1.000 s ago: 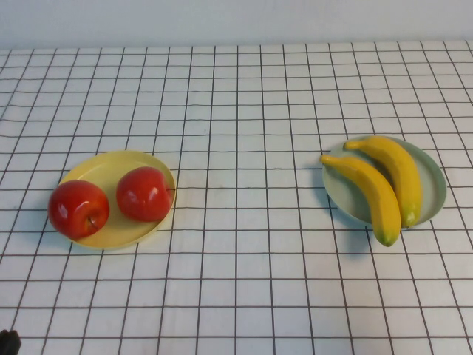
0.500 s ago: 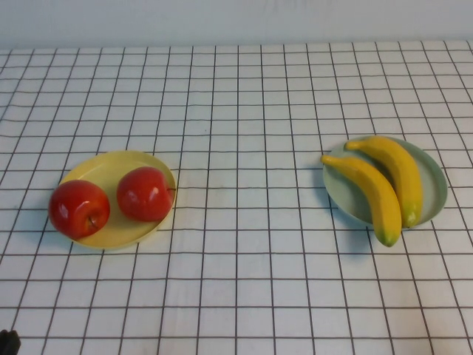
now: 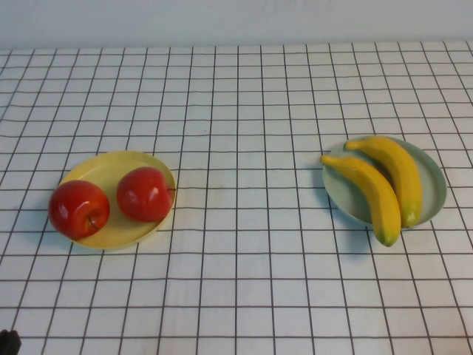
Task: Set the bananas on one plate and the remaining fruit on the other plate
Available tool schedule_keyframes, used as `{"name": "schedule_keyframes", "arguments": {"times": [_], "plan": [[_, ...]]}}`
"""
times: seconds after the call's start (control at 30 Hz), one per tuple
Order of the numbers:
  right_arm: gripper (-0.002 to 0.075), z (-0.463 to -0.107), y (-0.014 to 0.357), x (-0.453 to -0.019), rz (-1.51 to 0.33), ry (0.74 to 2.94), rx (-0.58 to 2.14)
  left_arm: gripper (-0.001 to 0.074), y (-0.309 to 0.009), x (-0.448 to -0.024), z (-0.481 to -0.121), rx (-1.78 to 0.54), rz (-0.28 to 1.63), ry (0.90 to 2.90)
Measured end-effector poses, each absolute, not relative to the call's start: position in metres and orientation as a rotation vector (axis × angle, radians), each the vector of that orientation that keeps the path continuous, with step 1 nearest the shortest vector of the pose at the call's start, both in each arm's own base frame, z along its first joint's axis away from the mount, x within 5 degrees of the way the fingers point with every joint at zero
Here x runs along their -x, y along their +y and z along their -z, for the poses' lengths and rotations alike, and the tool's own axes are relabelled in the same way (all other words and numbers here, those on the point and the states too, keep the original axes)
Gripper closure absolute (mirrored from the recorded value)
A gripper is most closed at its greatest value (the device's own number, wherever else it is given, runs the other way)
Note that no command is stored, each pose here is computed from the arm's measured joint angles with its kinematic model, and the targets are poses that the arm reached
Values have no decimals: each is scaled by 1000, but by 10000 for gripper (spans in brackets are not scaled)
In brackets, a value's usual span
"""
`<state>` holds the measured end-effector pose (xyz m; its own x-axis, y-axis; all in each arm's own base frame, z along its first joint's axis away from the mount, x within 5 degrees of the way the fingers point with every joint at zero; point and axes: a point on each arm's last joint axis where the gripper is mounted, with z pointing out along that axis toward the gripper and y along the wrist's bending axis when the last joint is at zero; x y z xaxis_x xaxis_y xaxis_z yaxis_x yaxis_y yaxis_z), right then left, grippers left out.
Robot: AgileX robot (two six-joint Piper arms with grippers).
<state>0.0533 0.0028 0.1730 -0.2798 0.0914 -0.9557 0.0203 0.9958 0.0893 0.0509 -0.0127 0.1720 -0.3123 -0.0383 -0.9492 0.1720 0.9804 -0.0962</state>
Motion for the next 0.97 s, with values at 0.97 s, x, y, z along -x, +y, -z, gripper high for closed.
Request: {"name": "schedule_keyframes", "arguments": {"times": [0.97], "plan": [[741,-171,12,-52,-261,1881,-139,736,-13,-51,-172,-97,210,1878]]}}
